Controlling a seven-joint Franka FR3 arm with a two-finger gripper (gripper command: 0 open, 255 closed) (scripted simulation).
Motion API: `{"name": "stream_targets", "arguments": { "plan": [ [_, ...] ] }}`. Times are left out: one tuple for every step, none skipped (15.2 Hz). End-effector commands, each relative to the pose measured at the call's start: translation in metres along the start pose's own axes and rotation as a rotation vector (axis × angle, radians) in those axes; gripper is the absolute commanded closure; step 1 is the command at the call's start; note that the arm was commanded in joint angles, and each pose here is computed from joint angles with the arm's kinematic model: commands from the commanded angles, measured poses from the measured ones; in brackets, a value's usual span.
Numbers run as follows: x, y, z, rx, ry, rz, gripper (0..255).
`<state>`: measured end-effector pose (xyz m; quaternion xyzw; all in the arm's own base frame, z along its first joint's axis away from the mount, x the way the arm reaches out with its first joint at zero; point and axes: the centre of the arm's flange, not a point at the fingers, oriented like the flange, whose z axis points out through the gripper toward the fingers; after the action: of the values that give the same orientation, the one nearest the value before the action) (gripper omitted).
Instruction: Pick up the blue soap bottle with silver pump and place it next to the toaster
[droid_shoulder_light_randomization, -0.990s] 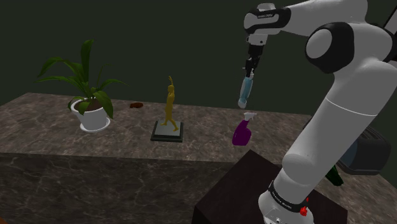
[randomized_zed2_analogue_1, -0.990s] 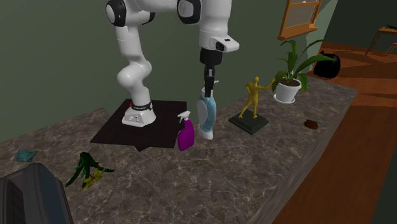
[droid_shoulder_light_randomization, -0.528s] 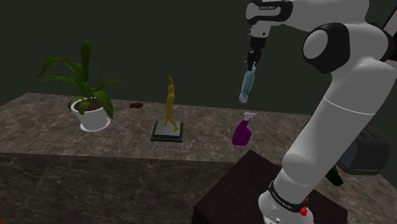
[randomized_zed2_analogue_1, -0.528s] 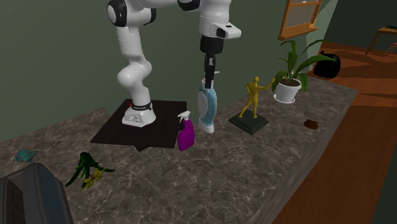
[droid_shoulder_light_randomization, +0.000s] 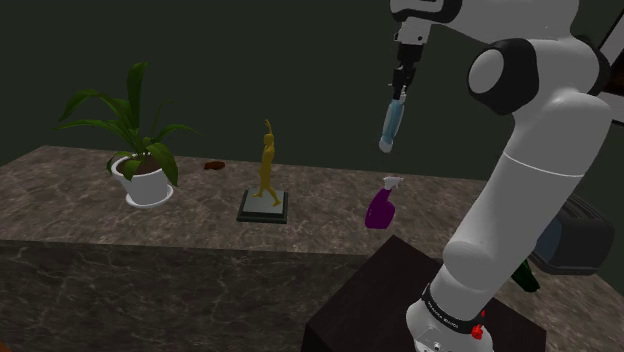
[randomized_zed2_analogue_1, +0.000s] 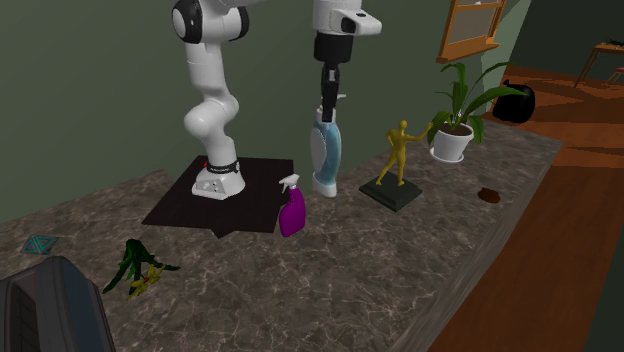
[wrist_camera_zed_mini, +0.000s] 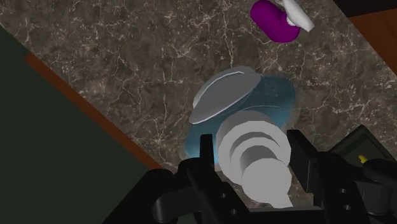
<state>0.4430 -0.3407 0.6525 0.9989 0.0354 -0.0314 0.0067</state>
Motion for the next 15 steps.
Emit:
{"name": "stream_targets", "arguments": {
  "plan": [
    [0.0,-0.001,-0.011,0.0,0.0,0.0,255],
    [-0.001,-0.001,-0.017,0.0,0.0,0.0,255],
    [-0.001,-0.001,-0.022,0.0,0.0,0.0,255],
    [-0.001,-0.001,-0.024,0.0,0.0,0.0,255],
    [-0.012,0.007,-0.024,0.0,0.0,0.0,255],
    [-0.023,0.014,-0.023,0.0,0.0,0.0,255],
    [-0.033,0.022,-0.022,0.0,0.0,0.0,255],
    [-0.044,0.029,-0.022,0.0,0.0,0.0,255],
    [-0.055,0.037,-0.021,0.0,0.0,0.0,255],
    [-0.066,0.045,-0.02,0.0,0.0,0.0,255],
    [-0.076,0.052,-0.019,0.0,0.0,0.0,255],
    [-0.087,0.06,-0.019,0.0,0.0,0.0,255],
    [-0.098,0.068,-0.018,0.0,0.0,0.0,255],
    [-0.109,0.075,-0.017,0.0,0.0,0.0,255],
    [-0.119,0.083,-0.017,0.0,0.0,0.0,255]
  ]
}}
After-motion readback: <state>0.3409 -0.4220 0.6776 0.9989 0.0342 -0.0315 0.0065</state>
